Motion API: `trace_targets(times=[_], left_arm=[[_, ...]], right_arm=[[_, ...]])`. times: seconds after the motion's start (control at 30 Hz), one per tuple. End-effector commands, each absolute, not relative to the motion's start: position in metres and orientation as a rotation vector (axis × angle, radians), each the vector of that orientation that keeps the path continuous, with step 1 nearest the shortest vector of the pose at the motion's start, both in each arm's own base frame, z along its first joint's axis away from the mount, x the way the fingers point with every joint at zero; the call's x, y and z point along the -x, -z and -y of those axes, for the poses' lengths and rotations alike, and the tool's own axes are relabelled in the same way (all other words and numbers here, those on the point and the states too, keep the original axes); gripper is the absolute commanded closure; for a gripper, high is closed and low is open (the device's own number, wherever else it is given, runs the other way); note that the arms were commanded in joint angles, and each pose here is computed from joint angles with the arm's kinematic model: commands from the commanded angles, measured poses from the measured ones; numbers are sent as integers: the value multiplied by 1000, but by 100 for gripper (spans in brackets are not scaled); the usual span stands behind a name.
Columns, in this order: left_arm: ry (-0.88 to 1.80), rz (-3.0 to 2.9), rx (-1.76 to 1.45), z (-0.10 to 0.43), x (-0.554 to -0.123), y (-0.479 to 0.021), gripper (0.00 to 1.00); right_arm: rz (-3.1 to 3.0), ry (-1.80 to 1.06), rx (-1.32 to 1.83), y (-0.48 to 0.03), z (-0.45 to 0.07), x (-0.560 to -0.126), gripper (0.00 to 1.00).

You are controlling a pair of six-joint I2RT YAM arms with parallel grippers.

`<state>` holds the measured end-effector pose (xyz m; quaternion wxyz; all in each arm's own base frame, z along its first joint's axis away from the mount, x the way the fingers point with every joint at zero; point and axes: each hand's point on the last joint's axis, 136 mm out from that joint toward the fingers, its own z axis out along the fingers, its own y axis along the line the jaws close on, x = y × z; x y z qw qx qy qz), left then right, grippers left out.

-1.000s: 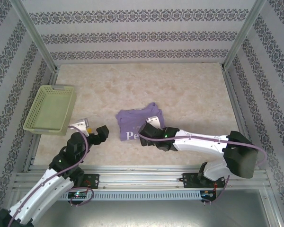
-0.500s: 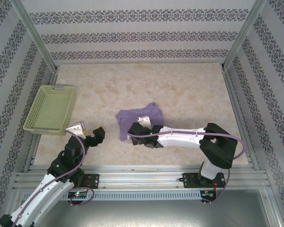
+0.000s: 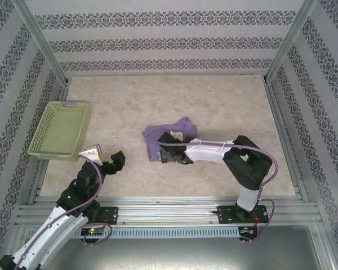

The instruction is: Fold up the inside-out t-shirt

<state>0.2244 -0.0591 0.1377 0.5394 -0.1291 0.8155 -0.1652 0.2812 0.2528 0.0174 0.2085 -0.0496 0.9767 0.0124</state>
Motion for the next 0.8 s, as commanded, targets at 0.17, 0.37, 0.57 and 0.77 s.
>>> trace_targets(times=[0.17, 0.37, 0.57, 0.77], left_arm=[[329, -1925, 307, 48, -222, -142, 0], [317, -1925, 313, 46, -221, -142, 0], [308, -1927, 317, 44, -221, -141, 0], [308, -1927, 316, 44, -221, -141, 0]], right_arm=[[-2795, 65, 109, -5, -197, -315, 3], [-2774, 55, -30, -24, -156, -347, 3], [-2636, 22, 15, -90, -157, -360, 3], [-2644, -41, 35, -93, -172, -357, 2]])
